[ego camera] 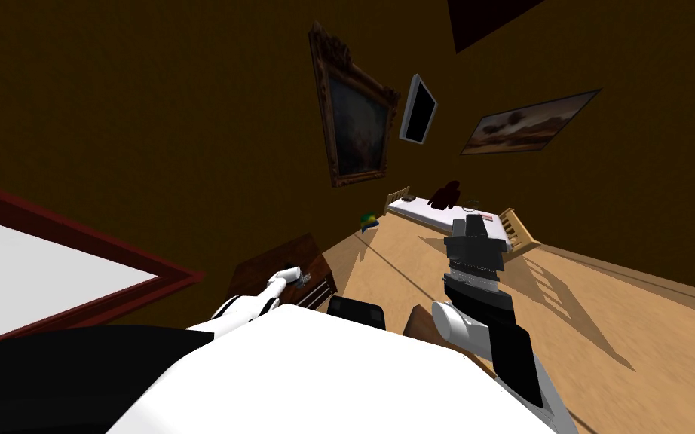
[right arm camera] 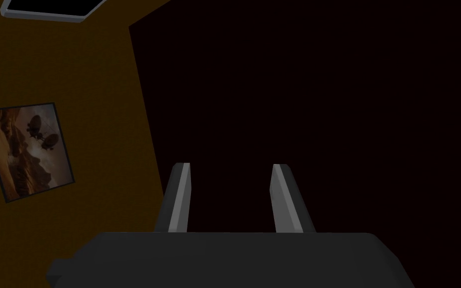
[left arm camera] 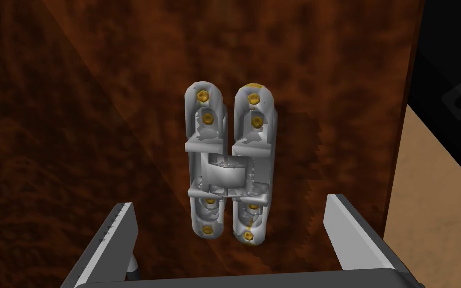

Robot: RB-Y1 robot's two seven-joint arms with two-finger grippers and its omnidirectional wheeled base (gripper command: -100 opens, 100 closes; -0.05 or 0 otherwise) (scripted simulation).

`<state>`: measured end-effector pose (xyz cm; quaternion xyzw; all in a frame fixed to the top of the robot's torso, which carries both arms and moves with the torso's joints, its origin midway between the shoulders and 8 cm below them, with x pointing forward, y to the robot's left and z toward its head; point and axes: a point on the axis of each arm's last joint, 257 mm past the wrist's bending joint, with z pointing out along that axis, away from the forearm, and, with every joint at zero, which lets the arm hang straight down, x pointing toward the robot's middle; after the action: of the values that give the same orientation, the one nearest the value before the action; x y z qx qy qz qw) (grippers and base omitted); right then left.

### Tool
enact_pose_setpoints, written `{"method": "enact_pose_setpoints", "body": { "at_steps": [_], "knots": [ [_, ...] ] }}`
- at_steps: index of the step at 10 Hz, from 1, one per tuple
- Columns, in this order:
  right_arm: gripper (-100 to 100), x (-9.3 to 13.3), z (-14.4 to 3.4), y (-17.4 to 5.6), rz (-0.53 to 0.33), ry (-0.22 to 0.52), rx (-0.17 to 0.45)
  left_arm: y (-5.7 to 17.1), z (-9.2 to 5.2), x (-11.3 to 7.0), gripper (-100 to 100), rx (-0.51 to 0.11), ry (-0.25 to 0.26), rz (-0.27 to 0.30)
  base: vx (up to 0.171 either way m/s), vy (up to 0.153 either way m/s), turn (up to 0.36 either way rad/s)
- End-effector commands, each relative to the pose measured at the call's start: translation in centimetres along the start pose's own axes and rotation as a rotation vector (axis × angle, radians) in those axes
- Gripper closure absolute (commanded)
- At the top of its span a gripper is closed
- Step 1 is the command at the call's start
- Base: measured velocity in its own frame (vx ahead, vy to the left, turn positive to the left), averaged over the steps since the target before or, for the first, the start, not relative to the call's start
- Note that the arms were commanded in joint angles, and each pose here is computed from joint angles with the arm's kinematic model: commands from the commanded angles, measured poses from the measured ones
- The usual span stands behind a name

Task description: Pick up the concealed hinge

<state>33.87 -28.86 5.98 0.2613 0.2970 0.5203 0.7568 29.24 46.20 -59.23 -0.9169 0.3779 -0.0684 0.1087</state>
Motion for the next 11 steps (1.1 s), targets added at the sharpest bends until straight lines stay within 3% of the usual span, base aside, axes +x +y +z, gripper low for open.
{"method": "enact_pose_setpoints", "body": {
  "at_steps": [1,3,7,8,9,11],
  "knots": [
    [0,0.0,0.0,0.0,0.000,0.000,0.000,0.2,0.2,-0.3,-100,-0.007,-0.005,-0.004,0.019,-0.002,0.005],
    [0,0.0,0.0,0.0,0.000,0.000,0.000,0.9,0.2,-1.8,-100,-0.052,-0.036,-0.039,0.043,-0.008,-0.027],
    [0,0.0,0.0,0.0,0.000,0.000,0.000,1.0,0.1,-2.0,-100,-0.060,-0.042,-0.046,0.029,-0.009,-0.004],
    [0,0.0,0.0,0.0,0.000,0.000,0.000,1.0,0.2,-2.0,0,-0.060,-0.042,-0.046,0.000,0.000,0.000],
    [0,0.0,0.0,0.0,0.000,0.000,0.000,2.0,0.7,-2.5,-100,-0.059,-0.047,-0.070,-0.005,0.033,-0.154],
    [0,0.0,0.0,0.0,0.000,0.000,0.000,3.5,1.3,-3.2,-100,-0.059,-0.054,-0.101,0.003,0.071,-0.182]
  ]
}}
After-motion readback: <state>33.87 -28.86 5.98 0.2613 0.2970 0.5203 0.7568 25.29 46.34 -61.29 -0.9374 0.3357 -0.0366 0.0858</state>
